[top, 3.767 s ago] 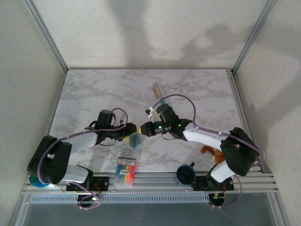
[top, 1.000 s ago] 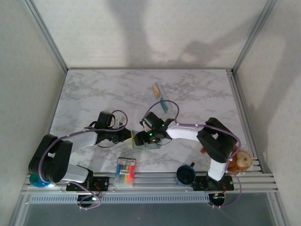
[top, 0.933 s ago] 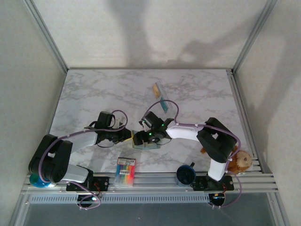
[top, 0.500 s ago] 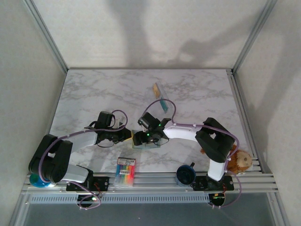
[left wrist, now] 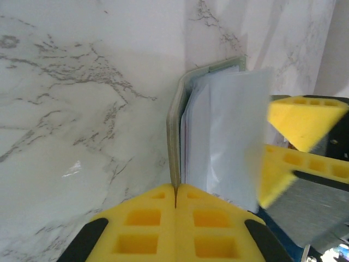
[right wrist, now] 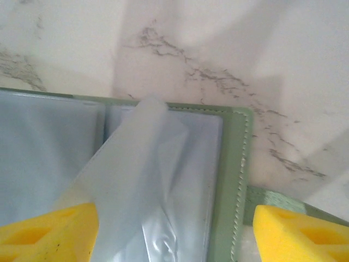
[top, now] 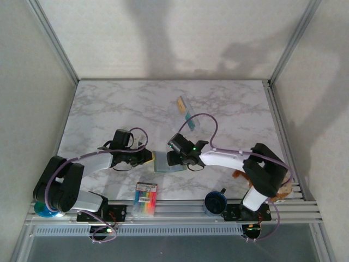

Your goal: Put the credit cards into the card holder

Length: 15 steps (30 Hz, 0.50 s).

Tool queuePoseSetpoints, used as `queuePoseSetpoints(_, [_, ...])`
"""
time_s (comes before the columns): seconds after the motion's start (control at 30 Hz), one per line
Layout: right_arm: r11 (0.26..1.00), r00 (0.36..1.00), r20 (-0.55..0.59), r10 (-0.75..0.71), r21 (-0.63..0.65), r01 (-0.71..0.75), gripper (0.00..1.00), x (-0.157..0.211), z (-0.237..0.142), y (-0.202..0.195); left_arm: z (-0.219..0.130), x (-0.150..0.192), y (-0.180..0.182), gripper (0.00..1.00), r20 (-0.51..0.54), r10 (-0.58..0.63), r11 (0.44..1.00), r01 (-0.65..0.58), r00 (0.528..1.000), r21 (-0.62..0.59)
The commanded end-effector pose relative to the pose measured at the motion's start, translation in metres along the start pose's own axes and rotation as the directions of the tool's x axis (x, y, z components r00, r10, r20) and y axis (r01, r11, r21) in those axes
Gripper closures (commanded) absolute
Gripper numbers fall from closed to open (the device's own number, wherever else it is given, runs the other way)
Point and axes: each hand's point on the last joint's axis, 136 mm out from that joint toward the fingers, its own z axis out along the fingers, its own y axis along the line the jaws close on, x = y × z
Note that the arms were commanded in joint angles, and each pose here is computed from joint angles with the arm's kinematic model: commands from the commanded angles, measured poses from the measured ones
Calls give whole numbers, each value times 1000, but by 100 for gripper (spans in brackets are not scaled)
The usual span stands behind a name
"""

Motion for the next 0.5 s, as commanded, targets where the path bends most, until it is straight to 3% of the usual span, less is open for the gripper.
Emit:
queuePoseSetpoints(0.0, [991,996,89,-30,-126,41,24,-13,-23,17,-4,4,-4,100,-8,-9,1000,9,1000,29])
queuePoseSetpoints(0.07, [946,993,100,-69,-308,96,24,-10,-31,48,-5,3,-5,100,-4,-6,1000,6,1000,26])
queuePoseSetpoints(0.13, [914,993,53,-104,-388,117,23,-5,-28,71,-5,3,-4,100,3,-10,1000,10,1000,23])
queuePoseSetpoints(0.27, [946,990,21,-143,-292,143,17,3,-3,79,-4,0,-7,100,0,-20,999,20,1000,31])
queuePoseSetpoints(0.47, [981,989,3,-146,-131,145,14,10,17,51,-7,0,-8,100,11,-17,999,16,1000,31])
